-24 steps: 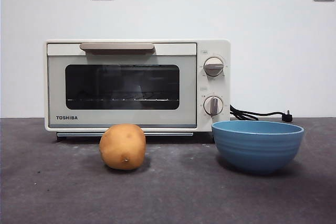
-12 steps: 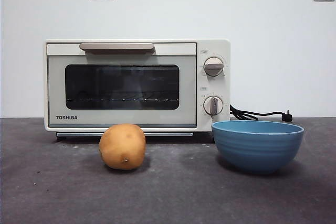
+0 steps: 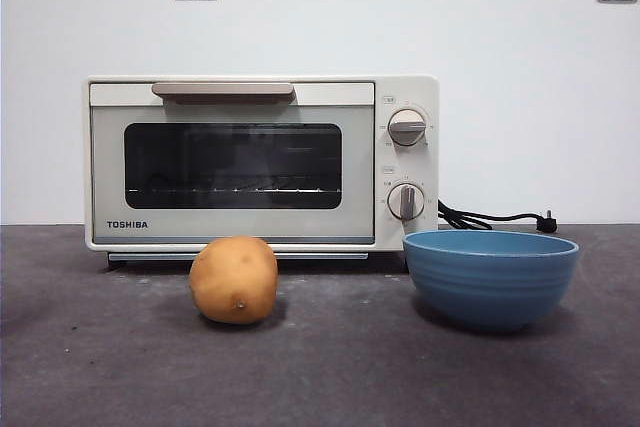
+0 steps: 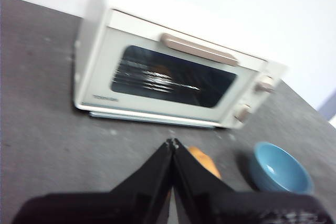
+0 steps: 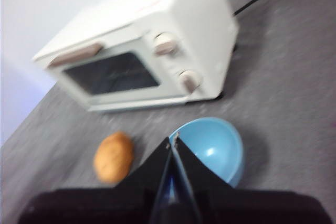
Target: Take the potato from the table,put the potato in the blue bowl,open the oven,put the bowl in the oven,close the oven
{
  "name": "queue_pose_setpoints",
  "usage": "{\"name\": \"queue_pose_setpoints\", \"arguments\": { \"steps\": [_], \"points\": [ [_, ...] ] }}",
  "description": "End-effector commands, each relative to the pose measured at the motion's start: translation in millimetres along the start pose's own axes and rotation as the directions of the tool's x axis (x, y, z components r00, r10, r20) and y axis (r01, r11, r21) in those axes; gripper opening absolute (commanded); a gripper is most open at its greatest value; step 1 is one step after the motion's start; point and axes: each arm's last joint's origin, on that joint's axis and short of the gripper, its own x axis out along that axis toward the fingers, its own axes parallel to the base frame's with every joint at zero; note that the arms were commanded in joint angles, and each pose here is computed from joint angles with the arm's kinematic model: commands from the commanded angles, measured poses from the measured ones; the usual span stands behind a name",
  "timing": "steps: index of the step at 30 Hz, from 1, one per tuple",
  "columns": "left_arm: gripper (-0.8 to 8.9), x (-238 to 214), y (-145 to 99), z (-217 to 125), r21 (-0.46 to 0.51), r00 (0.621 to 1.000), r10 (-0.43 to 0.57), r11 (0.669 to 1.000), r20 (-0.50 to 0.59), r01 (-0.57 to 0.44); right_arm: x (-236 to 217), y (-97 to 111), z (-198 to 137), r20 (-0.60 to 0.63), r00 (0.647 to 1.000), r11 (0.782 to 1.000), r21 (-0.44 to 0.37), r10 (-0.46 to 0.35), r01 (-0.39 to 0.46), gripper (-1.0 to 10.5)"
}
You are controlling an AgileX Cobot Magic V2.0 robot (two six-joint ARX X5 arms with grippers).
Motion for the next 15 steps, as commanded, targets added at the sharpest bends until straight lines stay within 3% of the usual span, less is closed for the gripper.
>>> {"name": "queue_pose_setpoints", "arguments": {
  "steps": [1, 5, 15],
  "points": [
    [-0.08, -5.1, -7.6, 9.4, 0.039, 0.998, -0.037, 0.998, -0.059, 0.04, -4.3, 10.7, 17.7, -0.075, 0.995, 0.996, -0.063, 0.059, -0.064, -0.1],
    [-0.08, -8.5, -16.8, 23.3, 0.056, 0.984, -0.091, 0.993, -0.152, 0.1, -9.5, 23.4, 40.0, -0.202, 0.974, 0.988, -0.09, 0.102, -0.122, -0.1],
    [-0.08, -18.2, -35.8, 51.9, 0.081, 0.929, -0.157, 0.978, -0.336, 0.194, -21.7, 47.9, 70.2, -0.45, 0.886, 0.963, -0.169, 0.112, -0.208, -0.1]
  ]
}}
